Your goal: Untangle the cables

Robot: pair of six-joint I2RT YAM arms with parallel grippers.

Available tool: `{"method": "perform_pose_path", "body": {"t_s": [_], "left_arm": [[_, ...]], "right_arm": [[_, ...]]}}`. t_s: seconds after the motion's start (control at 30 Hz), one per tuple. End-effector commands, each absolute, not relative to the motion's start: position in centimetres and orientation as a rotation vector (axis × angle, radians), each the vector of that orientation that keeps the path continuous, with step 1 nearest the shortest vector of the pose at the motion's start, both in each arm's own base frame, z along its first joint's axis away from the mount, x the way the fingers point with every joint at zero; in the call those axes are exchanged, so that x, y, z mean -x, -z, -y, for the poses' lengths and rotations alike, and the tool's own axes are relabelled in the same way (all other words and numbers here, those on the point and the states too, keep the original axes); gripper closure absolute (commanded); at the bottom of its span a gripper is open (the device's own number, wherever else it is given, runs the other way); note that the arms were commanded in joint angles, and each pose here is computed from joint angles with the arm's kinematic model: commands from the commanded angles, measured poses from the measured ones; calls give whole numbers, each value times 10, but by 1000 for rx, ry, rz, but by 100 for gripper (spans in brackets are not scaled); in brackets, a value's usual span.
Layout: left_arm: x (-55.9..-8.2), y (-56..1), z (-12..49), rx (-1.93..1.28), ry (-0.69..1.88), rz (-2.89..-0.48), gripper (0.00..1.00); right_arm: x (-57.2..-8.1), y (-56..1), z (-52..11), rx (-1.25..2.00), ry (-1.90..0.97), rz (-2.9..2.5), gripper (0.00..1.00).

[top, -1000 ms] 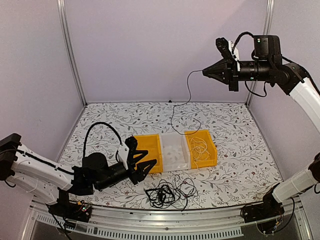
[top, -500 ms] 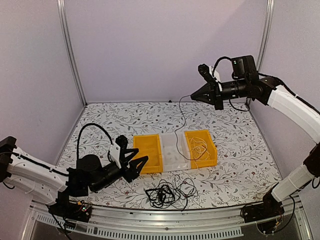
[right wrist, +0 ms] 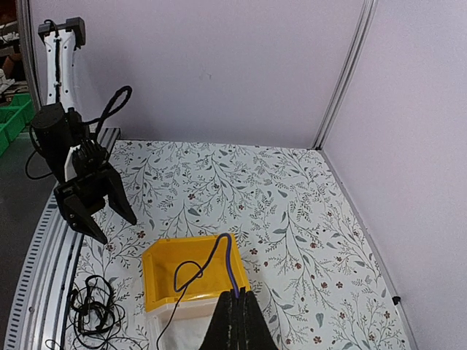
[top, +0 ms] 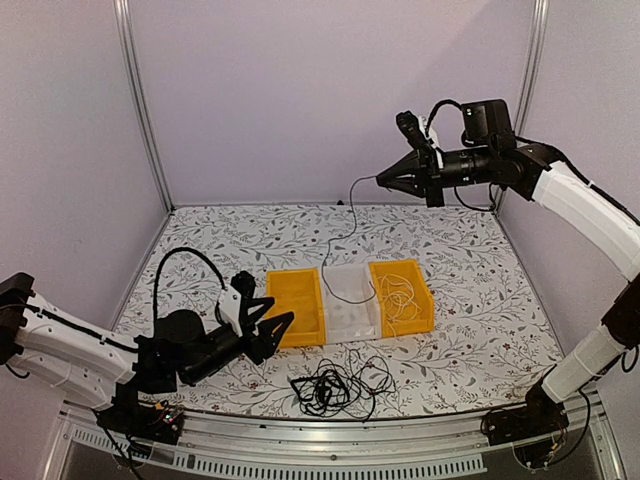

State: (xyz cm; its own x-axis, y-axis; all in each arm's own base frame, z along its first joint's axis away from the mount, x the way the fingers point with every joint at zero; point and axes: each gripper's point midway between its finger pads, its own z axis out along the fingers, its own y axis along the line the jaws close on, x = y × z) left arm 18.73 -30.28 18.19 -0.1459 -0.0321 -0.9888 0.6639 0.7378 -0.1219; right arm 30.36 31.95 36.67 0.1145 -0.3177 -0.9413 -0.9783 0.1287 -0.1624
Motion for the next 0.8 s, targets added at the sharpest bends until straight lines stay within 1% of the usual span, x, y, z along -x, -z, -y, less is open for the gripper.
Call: {"method": "perform_pose_path", "body": {"t_s": [0.0,0.33,0.77], "left_arm": [[-195,-179,302,-515,622,-1625,48],[-195,-177,302,-519,619,-1633,48],[-197,-170,299,-518,601,-1650,48]], "right_arm": [[-291,-402,-315,1364,-837,-1314,100],[-302,-359,-324,1376,-900,-1391,100],[-311,-347,-334,1385,-959,-1410,100]]}}
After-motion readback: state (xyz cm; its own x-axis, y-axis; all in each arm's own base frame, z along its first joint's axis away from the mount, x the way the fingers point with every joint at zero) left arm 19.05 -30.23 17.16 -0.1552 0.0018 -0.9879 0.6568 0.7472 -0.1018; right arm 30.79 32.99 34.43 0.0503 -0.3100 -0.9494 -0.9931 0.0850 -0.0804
